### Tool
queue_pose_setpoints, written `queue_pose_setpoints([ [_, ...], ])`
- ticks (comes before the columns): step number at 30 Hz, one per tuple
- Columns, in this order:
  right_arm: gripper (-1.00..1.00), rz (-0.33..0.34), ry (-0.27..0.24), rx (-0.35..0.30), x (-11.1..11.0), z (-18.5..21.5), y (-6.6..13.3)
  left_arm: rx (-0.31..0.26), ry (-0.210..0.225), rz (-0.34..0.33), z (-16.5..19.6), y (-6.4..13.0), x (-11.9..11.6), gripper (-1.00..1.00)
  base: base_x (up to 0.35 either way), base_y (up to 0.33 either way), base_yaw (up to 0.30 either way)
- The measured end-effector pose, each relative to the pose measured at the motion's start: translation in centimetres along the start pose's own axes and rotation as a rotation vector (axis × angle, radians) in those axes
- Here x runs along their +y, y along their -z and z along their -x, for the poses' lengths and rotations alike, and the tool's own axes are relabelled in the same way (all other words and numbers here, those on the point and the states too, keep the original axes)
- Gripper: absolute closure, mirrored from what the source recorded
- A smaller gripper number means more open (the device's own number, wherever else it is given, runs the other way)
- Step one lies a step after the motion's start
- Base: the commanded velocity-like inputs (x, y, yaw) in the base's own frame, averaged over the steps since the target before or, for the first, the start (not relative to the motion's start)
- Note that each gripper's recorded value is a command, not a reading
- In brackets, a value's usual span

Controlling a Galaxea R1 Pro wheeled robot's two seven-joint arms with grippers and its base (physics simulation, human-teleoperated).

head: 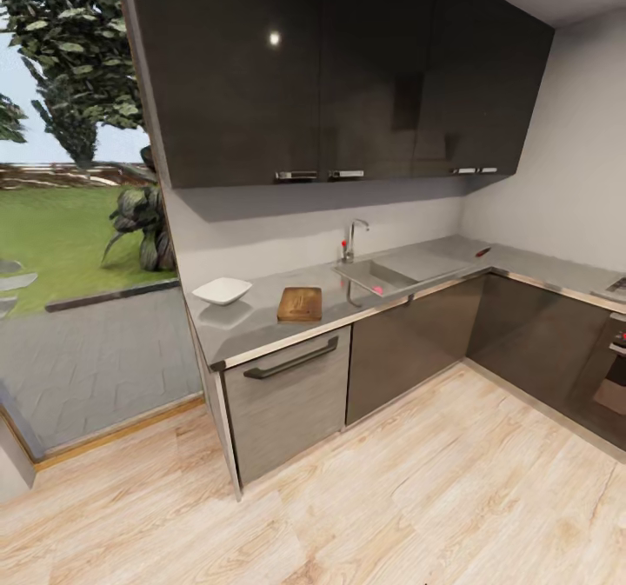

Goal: In the kitchen, take the Vidalia onion out of the sink, dice it on the chopping board with the paring knife, put the diced onion into the bowl on the countertop, then place both the paring knife and the chopping board into the sink.

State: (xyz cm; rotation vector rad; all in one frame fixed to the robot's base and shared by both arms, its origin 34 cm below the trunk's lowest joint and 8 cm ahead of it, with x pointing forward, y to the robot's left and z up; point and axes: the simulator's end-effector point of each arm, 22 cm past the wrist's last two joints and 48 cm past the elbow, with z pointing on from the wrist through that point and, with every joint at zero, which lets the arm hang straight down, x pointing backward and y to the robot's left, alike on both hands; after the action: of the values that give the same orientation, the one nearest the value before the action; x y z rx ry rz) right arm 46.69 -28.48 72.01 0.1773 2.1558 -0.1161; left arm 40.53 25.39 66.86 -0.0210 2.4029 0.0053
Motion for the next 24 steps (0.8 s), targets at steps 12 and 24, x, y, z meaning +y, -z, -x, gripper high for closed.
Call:
queue_pose_setpoints([
  [12, -1.0, 0.0, 0.0, 0.001, -0.1, 0.7, 0.9, 0.0, 0.001, 0.001, 0.5, 1.1, 0.0, -1.0, 0.0, 0.0, 0.0],
  [24, -1.0, 0.002, 0.001, 0.002, -0.1, 1.3, 1.9, 0.0, 0.001, 0.001, 0.9, 2.1, 0.0, -1.0, 0.0, 0.0, 0.0],
])
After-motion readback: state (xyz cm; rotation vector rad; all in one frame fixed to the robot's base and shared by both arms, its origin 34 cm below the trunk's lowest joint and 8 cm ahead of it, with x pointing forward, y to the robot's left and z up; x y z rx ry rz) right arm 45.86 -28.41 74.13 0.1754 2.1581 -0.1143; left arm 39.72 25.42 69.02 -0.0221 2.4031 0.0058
